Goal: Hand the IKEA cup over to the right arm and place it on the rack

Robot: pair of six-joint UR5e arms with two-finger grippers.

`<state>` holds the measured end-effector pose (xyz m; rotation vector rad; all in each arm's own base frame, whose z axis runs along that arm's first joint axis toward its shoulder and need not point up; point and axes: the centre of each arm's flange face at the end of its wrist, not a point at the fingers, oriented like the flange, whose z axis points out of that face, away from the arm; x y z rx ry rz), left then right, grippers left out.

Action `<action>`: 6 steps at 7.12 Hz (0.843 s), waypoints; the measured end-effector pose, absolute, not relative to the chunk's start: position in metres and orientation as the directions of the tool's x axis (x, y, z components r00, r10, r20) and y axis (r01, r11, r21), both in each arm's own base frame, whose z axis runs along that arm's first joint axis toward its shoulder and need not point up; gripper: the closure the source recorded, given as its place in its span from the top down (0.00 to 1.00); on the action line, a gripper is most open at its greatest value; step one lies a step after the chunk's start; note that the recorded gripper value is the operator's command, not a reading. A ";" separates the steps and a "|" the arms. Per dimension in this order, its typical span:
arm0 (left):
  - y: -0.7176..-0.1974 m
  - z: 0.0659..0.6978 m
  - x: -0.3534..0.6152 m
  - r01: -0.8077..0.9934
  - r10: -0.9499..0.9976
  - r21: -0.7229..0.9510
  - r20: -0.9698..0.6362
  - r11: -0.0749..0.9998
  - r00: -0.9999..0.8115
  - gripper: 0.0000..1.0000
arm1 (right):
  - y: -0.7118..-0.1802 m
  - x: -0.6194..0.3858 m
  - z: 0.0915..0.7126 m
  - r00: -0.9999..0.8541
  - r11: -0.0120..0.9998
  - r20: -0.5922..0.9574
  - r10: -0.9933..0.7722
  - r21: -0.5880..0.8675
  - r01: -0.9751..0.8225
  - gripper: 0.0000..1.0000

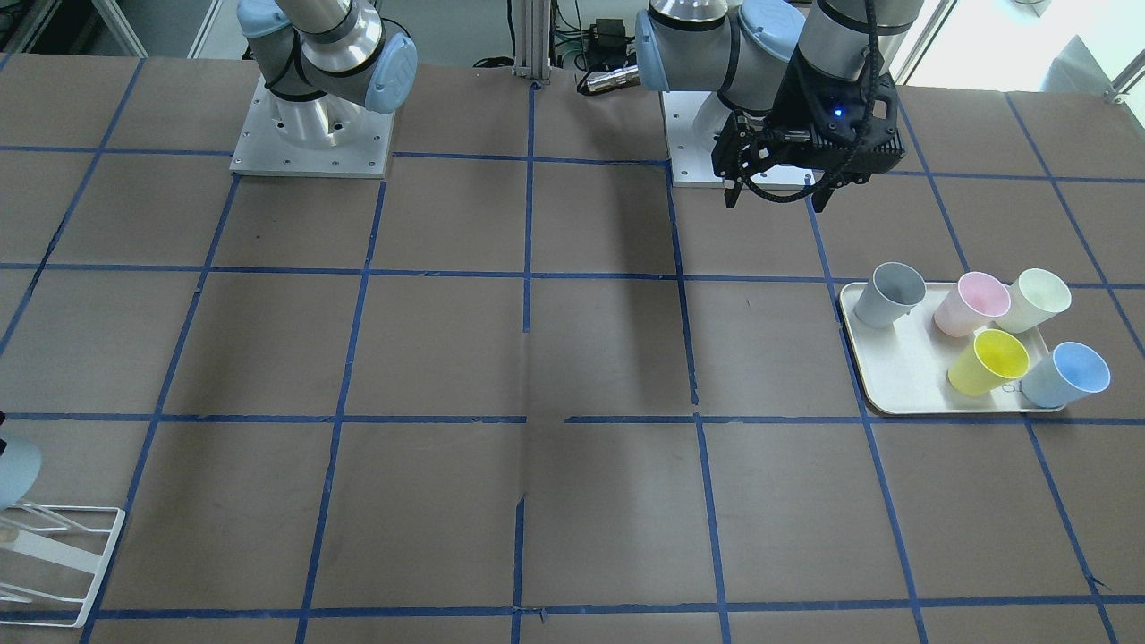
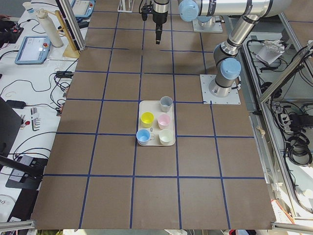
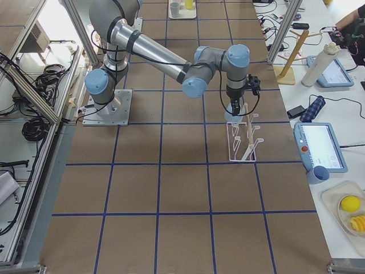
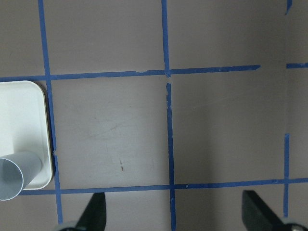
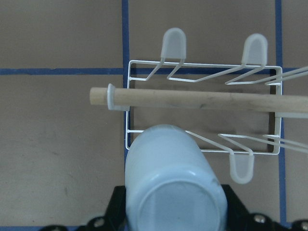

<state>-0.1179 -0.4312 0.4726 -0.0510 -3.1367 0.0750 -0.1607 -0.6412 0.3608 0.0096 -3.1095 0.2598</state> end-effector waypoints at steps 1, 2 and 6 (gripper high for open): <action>-0.431 0.473 -0.118 0.032 0.033 -0.049 0.003 0.998 -0.999 1.00 | -0.643 -0.162 0.353 -1.000 0.987 0.016 -0.001 -0.160 -0.004 1.00; -0.430 0.472 -0.118 0.033 0.033 -0.048 0.003 0.998 -0.999 1.00 | -0.645 -0.163 0.349 -1.000 0.988 0.011 0.001 -0.156 -0.001 1.00; -0.428 0.472 -0.119 0.033 0.033 -0.049 0.004 0.998 -0.999 1.00 | -0.642 -0.152 0.375 -1.000 0.983 0.027 -0.003 -0.181 -0.008 1.00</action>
